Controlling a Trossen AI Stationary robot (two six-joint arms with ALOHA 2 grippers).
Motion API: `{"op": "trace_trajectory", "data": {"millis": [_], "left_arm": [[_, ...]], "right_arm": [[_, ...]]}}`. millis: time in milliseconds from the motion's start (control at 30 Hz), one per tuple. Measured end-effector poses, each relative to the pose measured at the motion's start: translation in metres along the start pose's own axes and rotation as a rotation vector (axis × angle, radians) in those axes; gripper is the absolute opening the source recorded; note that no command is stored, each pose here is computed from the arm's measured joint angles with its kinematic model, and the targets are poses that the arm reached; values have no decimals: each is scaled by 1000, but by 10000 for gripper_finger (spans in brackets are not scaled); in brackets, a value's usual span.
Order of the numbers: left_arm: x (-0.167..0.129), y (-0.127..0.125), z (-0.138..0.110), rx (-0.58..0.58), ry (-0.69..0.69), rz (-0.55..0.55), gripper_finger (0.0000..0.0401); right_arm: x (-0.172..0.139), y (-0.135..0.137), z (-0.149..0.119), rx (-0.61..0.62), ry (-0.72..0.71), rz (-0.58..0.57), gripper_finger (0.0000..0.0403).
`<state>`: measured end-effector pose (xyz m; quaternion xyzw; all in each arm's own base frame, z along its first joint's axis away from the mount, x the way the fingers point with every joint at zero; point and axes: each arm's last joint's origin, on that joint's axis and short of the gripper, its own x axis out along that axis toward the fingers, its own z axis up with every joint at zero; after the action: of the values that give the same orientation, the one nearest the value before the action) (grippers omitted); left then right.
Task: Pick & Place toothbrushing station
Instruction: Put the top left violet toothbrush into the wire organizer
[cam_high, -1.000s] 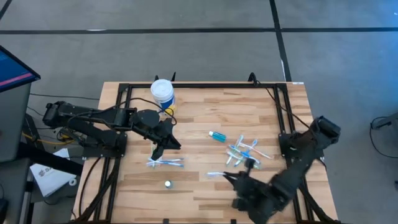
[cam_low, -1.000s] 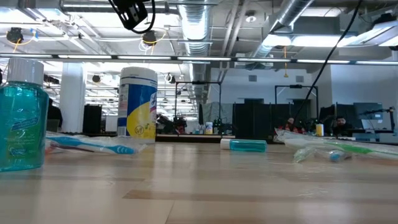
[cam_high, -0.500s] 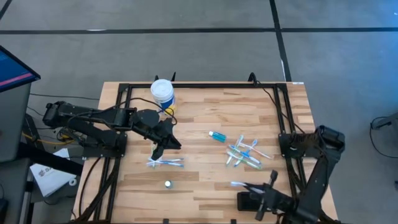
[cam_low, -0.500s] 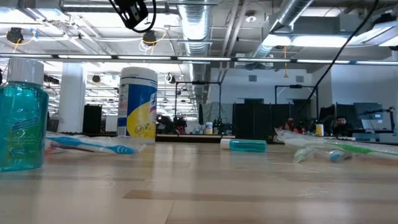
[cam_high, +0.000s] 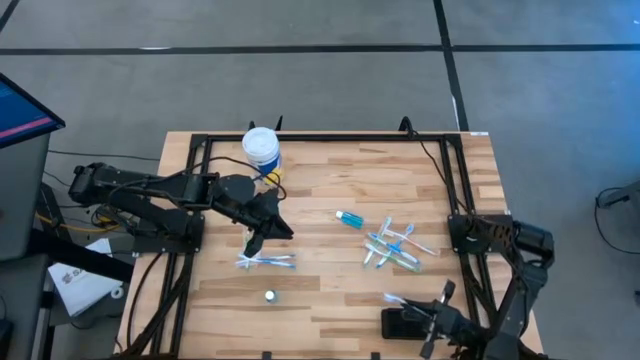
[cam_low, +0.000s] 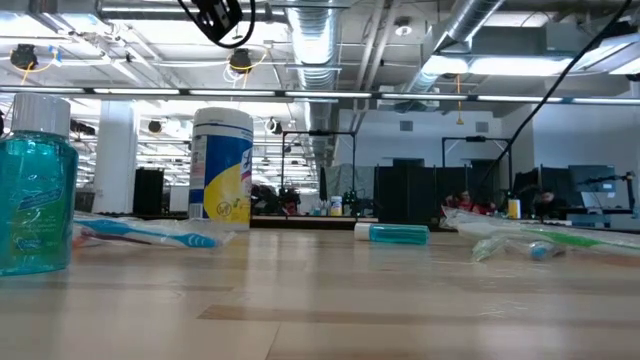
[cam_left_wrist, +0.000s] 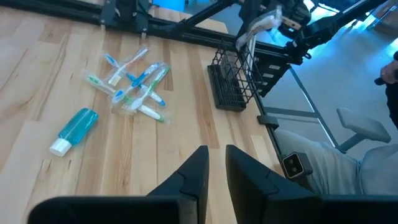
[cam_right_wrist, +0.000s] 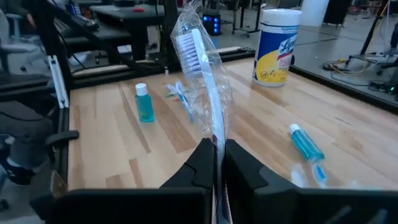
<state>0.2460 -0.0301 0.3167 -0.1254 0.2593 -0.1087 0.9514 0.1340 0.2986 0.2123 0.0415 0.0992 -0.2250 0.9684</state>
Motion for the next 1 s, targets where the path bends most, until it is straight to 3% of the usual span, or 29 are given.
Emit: {"op": "trace_trajectory", "data": {"millis": [467, 733, 1000], "left_arm": [[2, 0, 1, 32, -34, -8, 49], [16, 8, -21, 34, -80, -19, 49], [22, 6, -27, 51, -196, -136, 49]], "right_arm": [[18, 10, -8, 58, -150, 45, 9], [22, 13, -7, 109, -205, 75, 9], [29, 16, -6, 127, -208, 57, 9]]}}
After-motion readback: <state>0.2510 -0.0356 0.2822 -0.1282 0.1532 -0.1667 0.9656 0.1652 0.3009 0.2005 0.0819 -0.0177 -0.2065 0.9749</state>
